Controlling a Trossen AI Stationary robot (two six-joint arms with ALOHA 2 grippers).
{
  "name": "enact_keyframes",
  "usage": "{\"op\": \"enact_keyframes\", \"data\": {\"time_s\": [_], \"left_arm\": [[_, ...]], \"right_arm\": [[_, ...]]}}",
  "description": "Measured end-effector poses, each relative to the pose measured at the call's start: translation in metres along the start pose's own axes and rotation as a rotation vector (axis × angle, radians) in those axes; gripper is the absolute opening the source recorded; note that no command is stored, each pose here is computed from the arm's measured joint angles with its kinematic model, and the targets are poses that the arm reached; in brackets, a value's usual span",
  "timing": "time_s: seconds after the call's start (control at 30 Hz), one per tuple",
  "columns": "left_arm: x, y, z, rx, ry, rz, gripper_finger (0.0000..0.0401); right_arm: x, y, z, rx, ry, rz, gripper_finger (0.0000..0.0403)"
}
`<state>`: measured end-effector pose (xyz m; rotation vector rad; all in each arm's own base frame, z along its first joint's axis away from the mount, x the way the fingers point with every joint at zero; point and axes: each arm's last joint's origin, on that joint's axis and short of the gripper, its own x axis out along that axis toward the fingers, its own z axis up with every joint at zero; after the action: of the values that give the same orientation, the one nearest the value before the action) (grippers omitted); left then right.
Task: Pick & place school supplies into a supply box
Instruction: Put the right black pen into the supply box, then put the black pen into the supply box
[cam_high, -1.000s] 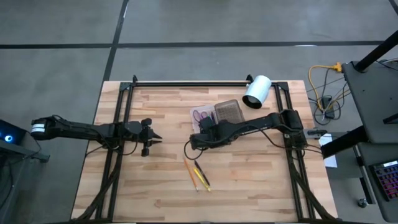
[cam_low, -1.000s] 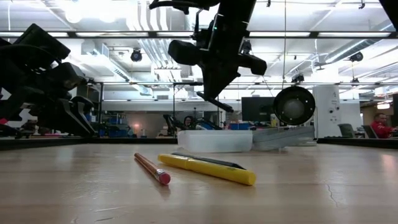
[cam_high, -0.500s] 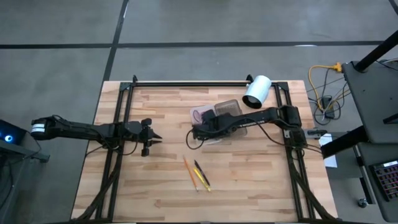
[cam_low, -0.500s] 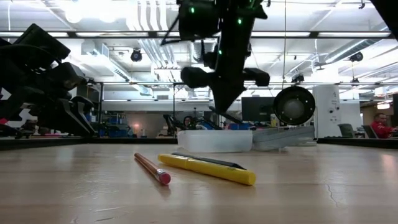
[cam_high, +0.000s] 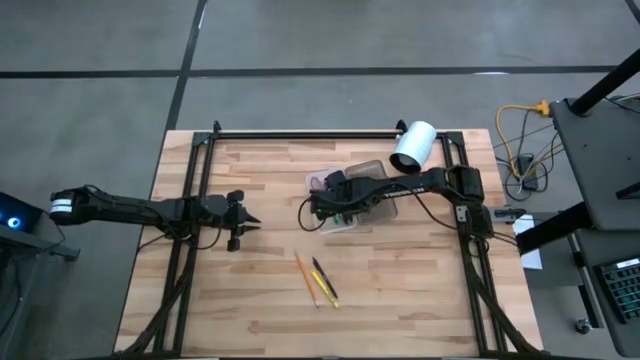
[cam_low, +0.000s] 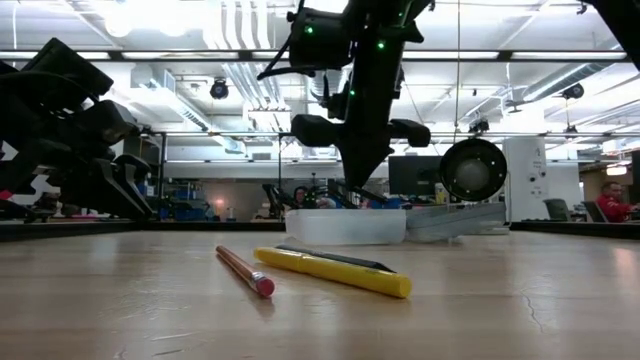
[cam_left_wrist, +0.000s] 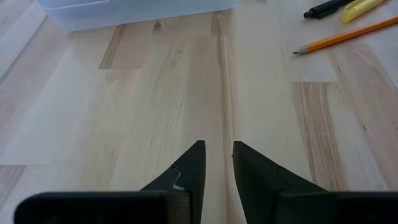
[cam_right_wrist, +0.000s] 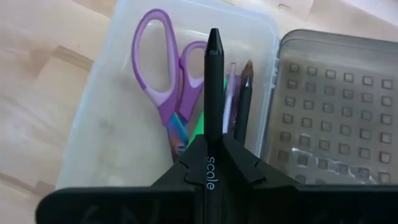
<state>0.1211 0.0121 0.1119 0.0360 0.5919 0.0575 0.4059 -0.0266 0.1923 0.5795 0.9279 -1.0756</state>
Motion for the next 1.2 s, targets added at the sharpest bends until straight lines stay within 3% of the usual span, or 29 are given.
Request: {"op": "enact_keyframes", "data": {"time_s": [0.17, 0.67, 1.2], "left_arm": [[0.0, 0.0, 0.0, 0.0, 0.0, 0.0, 0.0067], [0.0, 0.0, 0.0, 0.0, 0.0, 0.0, 0.0066], [0.0, 0.0, 0.0, 0.0, 0.0, 0.0, 0.0066]], "right_arm": [[0.0008, -0.0005, 0.0004, 0.002, 0.001, -0.001, 0.0017], [0.0008, -0.0002, 0.0, -0.029, 0.001, -0.001, 0.0085], [-0.0035, 0.0039, 0.0022, -0.099, 0.026, 0.044, 0.0068]]}}
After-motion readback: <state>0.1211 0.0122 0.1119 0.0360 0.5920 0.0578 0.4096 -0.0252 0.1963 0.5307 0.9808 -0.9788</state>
